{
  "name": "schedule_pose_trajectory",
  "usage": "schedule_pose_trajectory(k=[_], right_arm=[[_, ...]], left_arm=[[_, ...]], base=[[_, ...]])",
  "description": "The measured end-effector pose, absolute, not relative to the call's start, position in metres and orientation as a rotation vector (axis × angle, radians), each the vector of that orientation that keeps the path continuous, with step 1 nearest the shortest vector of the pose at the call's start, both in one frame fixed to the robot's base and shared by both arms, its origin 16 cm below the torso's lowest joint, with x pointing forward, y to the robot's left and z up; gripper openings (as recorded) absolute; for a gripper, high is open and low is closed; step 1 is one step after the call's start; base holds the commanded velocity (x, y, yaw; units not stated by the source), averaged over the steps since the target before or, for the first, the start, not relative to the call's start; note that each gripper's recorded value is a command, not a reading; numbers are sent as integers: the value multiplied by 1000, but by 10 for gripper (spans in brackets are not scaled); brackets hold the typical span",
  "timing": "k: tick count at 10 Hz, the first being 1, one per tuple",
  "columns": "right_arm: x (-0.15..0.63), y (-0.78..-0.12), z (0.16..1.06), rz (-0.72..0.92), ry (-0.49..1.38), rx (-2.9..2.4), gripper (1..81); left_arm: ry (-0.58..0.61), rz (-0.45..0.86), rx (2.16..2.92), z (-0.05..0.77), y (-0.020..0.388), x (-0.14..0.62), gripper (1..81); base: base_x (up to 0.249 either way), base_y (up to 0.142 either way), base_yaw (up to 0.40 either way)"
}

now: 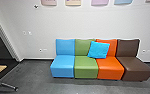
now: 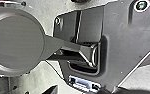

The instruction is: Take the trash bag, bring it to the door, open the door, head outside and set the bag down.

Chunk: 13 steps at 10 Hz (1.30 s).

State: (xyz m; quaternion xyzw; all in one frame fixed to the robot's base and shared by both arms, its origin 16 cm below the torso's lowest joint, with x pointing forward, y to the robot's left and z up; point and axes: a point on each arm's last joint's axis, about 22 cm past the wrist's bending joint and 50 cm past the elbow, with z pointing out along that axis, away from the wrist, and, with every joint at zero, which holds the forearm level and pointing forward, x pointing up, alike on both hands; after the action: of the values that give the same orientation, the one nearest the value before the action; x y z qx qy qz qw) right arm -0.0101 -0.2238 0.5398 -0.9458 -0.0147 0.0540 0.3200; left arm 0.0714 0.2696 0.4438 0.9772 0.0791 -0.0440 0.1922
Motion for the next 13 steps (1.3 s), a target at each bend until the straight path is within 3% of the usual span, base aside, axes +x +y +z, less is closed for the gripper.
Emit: schedule_pose_trajectory(k=[6, 11, 13], right_arm=[[61, -251, 550, 41, -16, -2485, 811], [66, -265, 542, 135, 29, -2483, 811], [86, -279, 541, 92, 45, -2499, 811]], left_arm=[[249, -27, 2724, 444, 275, 184, 811], [313, -135, 2709, 419, 275, 217, 811], [312, -118, 2706, 414, 276, 247, 811]], base=[[0, 0, 0], [0, 0, 0], [0, 0, 0]])
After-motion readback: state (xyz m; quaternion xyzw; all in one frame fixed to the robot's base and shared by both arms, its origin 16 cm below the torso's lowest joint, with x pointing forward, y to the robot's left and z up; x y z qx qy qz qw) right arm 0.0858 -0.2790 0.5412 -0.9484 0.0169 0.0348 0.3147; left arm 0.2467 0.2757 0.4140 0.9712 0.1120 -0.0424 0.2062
